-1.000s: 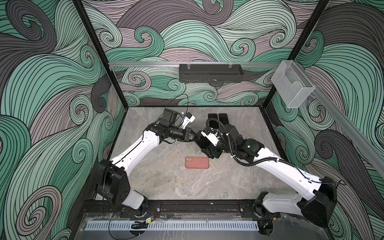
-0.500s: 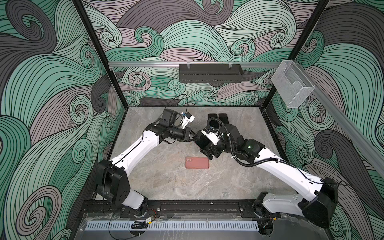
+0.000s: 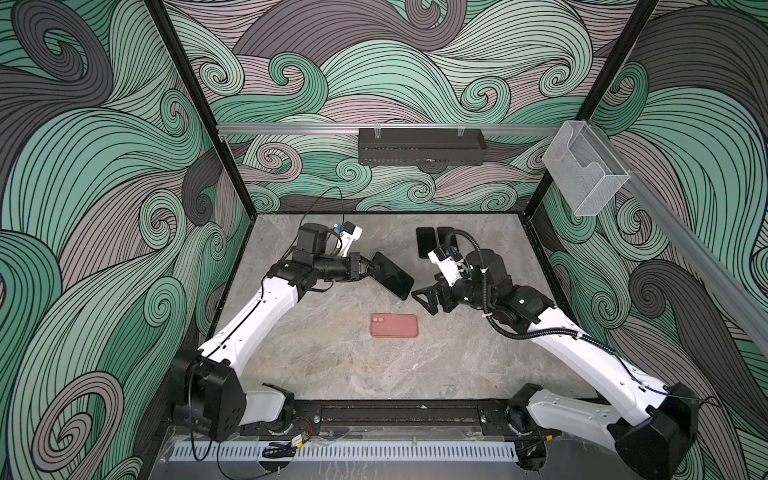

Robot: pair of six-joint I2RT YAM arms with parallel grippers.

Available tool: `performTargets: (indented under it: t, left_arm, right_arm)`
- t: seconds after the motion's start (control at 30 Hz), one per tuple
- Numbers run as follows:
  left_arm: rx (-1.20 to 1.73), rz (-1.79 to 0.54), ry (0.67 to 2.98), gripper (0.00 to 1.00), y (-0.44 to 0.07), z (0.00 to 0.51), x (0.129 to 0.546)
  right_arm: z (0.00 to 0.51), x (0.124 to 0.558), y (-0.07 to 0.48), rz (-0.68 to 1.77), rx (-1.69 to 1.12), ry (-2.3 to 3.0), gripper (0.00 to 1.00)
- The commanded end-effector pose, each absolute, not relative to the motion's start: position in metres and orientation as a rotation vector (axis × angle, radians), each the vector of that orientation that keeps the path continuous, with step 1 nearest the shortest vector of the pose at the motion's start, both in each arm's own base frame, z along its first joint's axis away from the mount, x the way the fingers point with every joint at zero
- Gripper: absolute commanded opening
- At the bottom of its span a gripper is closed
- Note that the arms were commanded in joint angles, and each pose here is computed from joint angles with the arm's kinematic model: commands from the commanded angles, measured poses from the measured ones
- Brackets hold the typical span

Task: Put the phone into the phone case
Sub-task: 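Grasp the purple edge of the held phone with the left gripper, then hold the purple-cased phone raised between both grippers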

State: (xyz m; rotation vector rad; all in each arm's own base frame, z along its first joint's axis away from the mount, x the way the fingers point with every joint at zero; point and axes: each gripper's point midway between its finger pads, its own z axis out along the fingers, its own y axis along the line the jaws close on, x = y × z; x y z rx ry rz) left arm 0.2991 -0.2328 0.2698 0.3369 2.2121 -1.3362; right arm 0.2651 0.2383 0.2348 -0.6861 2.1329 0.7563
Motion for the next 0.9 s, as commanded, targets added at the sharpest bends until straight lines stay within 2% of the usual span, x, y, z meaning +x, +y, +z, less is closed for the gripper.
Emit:
performTargets:
  t: [0.0, 0.1, 0.33, 0.87]
  left_arm:
    - [0.387, -1.337, 1.992, 0.00, -0.226, 0.318, 0.297]
    - [0.394, -1.330, 1.921, 0.00, -0.221, 0.328, 0.289]
    - [0.346, -1.423, 1.773, 0.00, -0.214, 0.343, 0.288]
    - [0.413, -1.510, 1.603, 0.00, -0.214, 0.369, 0.272]
  right_arm:
    - [0.260, 0.267, 0.251, 1.039, -0.568, 2.053, 0.99]
    - [0.272, 0.272, 0.255, 1.173, -0.512, 1.985, 0.99]
    - [0.283, 0.283, 0.270, 1.398, -0.461, 1.908, 0.90]
    - [0.305, 0.276, 0.291, 1.623, -0.560, 1.735, 0.85]
